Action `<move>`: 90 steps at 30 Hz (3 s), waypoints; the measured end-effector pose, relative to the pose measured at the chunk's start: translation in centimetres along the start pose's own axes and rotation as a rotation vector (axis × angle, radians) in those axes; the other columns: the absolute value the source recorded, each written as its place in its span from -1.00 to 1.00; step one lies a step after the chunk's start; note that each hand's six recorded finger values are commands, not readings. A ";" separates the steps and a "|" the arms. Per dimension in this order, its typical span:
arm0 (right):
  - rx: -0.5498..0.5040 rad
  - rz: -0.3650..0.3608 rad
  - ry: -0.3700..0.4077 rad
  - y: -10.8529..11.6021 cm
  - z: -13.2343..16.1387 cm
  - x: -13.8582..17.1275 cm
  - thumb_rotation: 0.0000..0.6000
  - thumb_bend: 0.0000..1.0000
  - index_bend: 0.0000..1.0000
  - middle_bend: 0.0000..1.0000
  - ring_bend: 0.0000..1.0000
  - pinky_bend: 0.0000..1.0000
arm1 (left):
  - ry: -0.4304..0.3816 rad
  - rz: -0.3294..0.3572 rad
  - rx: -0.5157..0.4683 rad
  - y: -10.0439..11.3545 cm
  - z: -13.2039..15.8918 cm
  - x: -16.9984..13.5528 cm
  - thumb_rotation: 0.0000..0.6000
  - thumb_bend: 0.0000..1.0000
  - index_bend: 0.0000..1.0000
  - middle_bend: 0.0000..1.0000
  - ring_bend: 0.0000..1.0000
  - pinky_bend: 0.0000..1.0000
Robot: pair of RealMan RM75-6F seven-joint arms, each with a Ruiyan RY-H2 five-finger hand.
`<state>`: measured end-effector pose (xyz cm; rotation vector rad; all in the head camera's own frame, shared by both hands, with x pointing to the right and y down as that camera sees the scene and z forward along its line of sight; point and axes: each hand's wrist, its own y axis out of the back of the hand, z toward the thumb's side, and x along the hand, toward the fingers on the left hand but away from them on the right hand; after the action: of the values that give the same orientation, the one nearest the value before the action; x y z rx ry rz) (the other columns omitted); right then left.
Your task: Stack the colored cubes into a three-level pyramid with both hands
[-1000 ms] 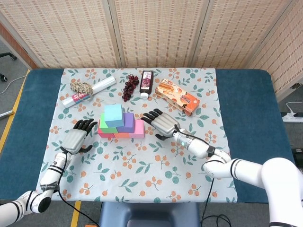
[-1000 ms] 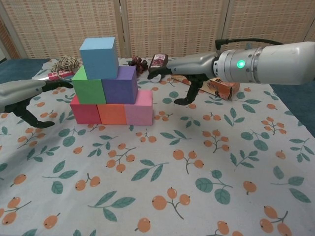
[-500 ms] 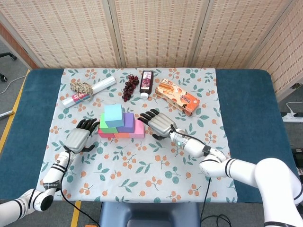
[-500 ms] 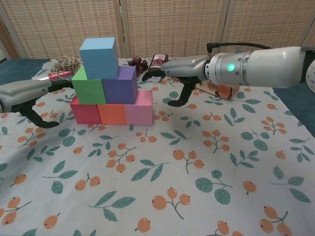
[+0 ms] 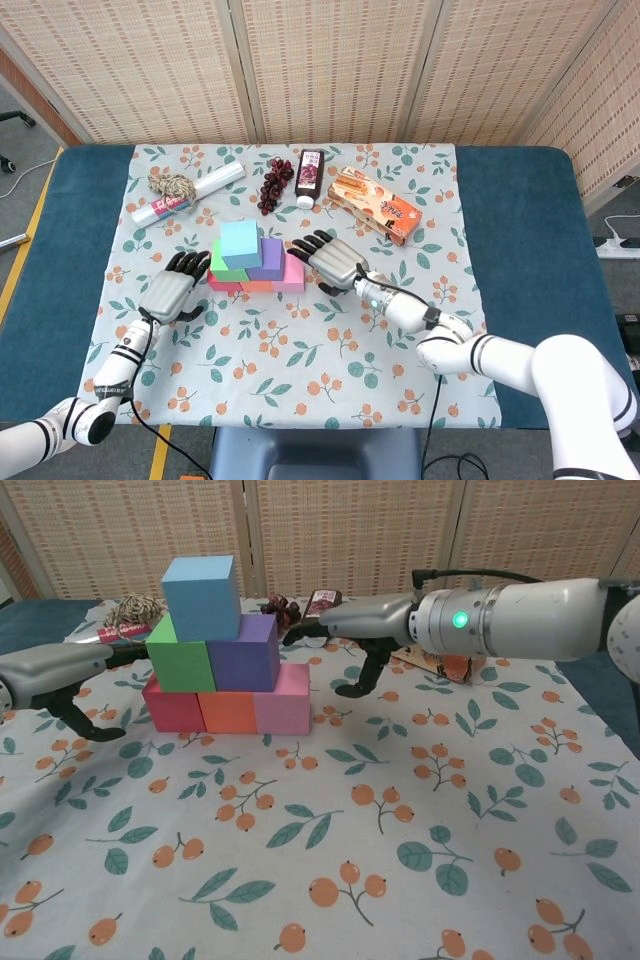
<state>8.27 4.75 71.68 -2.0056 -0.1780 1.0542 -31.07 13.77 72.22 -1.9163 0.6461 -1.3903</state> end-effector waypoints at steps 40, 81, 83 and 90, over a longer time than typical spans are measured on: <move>0.028 -0.001 -0.019 0.0 -1.0 1.2 1.00 -0.31 -1.00 -1.00 -1.00 -1.00 | 0.024 0.021 -0.013 0.4 -1.1 -1.0 1.00 -0.40 -0.88 -1.00 -1.00 -1.00; -0.039 0.099 -0.058 -5.1 -1.1 1.3 1.00 -0.31 -1.00 -1.00 -1.00 -1.00 | 0.061 -0.092 -0.036 -4.1 -2.0 -0.4 1.00 -0.40 -0.88 -1.00 -1.00 -1.00; -0.039 0.099 -0.058 -5.1 -1.0 1.2 1.00 -0.31 -1.00 -1.00 -1.00 -1.00 | 0.058 -0.092 -0.035 -4.1 -1.9 -0.4 1.00 -0.40 -0.88 -1.00 -1.00 -1.00; -0.041 0.099 -0.055 -5.3 -0.9 0.9 1.00 -0.31 -1.00 -1.00 -1.00 -1.00 | 0.040 -0.097 -0.029 -4.1 -1.2 -0.2 1.00 -0.40 -0.88 -1.00 -1.00 -1.00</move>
<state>10.71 7.99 75.28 -2.0407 -0.1311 1.1772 -32.25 16.31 75.49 -1.9704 0.6021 -1.4903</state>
